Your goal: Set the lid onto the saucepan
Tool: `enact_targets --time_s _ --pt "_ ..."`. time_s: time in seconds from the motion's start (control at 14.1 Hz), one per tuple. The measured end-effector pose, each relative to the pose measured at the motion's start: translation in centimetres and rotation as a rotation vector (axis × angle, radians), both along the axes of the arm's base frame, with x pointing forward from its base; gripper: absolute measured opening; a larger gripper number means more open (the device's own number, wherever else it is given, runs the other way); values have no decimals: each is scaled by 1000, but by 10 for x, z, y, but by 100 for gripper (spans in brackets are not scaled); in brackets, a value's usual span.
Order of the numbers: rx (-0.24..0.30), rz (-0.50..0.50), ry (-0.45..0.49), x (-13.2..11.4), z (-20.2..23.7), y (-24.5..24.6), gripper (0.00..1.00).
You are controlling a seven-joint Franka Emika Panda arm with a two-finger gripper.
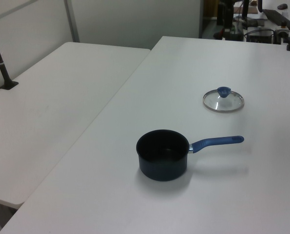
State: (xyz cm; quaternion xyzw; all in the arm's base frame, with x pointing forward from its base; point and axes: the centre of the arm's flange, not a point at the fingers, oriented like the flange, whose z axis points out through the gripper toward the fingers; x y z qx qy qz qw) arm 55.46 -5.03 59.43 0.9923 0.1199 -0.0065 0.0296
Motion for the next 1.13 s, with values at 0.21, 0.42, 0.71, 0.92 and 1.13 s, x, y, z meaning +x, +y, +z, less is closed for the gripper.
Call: enact_targets --time_s 0.21,0.42,0.71,0.92,1.13 --pt "-48 7 42 -1 -44 -8 100" --pt "-48 13 21 1 -102 -14 100" --pt "-42 14 -16 -8 -178 -22 100" --pt "-36 14 -2 -12 -220 -25 100" --pt "-29 -19 40 -10 -249 -25 100"
